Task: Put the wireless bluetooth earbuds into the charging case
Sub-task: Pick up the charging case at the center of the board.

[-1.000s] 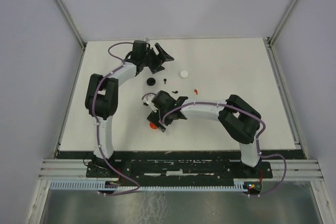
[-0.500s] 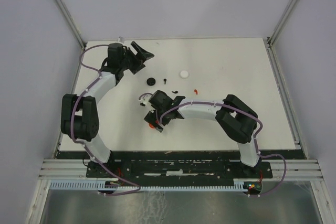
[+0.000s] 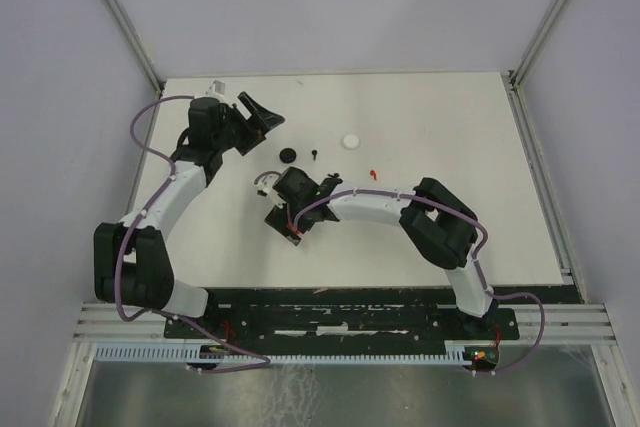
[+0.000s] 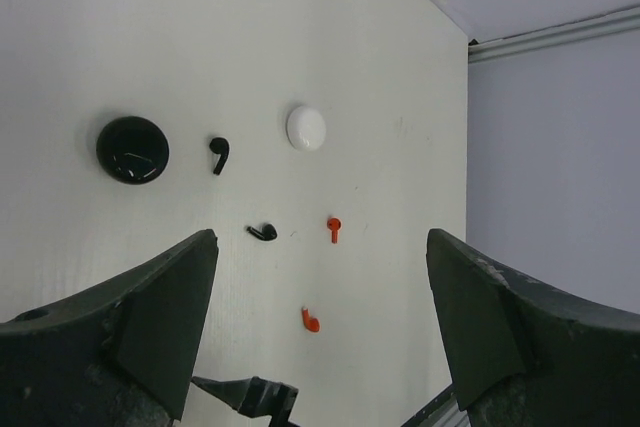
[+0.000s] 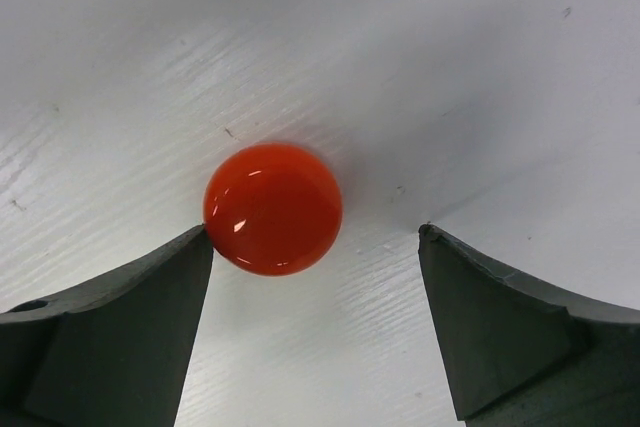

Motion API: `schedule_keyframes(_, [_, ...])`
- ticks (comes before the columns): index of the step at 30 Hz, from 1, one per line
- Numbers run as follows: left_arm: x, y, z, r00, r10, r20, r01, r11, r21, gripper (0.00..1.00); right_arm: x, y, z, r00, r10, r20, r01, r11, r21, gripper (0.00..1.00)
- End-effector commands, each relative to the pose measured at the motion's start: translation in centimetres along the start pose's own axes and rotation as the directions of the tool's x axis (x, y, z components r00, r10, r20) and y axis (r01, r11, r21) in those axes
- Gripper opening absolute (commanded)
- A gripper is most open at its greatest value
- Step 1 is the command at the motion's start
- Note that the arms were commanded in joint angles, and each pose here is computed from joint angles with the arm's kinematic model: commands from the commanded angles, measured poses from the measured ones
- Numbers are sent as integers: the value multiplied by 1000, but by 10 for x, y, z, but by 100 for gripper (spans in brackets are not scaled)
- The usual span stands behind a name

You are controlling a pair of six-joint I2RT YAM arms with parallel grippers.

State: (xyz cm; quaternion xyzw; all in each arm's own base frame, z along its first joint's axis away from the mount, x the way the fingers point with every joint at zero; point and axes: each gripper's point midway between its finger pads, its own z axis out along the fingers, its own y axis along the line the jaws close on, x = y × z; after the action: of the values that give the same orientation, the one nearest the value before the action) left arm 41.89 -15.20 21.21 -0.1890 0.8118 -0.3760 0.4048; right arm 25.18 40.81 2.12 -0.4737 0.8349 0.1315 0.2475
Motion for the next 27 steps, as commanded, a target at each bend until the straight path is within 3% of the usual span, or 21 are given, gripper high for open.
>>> schedule_keyframes(1, [-14,-6,-25,994,86,61,-87,996,4,91,-25,-8,-1,999,-11,39,9,999,54,92])
schedule_keyframes(27, [-14,17,-43,994,98,47,-96,995,-36,91,-36,-64,2,990,132,47,-137,980,147,92])
